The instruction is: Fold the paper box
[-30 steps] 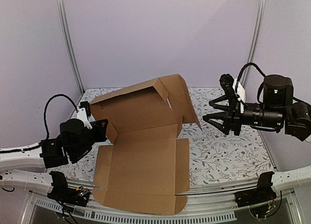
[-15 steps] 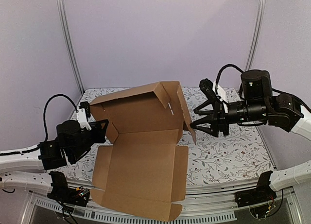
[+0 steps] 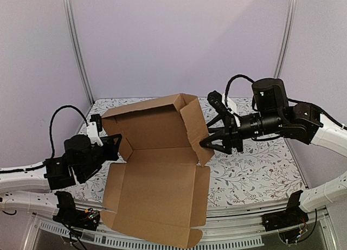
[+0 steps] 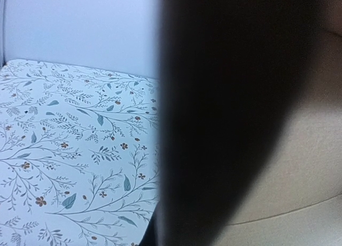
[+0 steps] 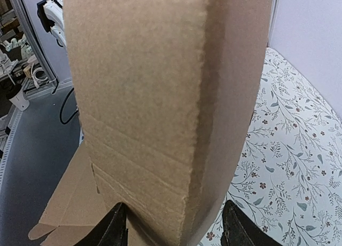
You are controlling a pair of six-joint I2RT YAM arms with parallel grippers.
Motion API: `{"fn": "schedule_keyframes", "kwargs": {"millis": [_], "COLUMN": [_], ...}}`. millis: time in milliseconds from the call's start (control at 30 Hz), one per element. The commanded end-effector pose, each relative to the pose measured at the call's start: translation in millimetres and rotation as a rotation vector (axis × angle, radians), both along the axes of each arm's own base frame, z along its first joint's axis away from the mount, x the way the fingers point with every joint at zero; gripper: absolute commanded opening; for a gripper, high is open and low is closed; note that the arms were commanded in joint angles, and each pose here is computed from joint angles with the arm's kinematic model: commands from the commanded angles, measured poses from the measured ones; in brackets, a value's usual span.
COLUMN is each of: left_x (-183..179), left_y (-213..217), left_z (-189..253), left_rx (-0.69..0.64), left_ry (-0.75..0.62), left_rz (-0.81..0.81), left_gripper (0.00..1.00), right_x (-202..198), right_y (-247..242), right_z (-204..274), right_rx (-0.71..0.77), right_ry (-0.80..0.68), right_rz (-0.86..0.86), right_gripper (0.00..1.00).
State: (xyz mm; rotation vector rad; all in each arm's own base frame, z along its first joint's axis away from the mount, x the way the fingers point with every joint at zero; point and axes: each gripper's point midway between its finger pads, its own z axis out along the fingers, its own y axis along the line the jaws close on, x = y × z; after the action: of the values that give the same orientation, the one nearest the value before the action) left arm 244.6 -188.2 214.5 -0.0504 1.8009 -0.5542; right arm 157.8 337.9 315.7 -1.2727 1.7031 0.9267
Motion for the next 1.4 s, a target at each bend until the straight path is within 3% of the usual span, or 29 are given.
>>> {"fn": "schedule_keyframes", "kwargs": {"millis": [0,567,800,1367], "left_x": [3.4,12.8,14.6,16.6], "left_y": [4.2,23.9,23.1,30.4], "left_z": [2.3,-6.4,-7.0,-21.0], "left_rx": [-0.020,0.043,0.062,0.105], "left_ry": [-0.009,0.045,0.055,0.104], "left_rz": [0.026,0.179,0.188,0.255], "left_gripper": [0.00,0.00,0.00,0.00], "right_x": [5.3,36.6,39.6,89.4], "right_y": [10.0,31.9,48.7,59.5], "right_z": [13.4,-28.0,-49.9,-61.1], "right_rx": [0.043,-0.033,-0.054,-0.017], "right_ry": [0.004,-0.036,0.011,-0.069], "right_rz": [0.008,-0.194,-0.215,-0.561], "right_gripper": [0.58,0.57,0.54,0.49]}}
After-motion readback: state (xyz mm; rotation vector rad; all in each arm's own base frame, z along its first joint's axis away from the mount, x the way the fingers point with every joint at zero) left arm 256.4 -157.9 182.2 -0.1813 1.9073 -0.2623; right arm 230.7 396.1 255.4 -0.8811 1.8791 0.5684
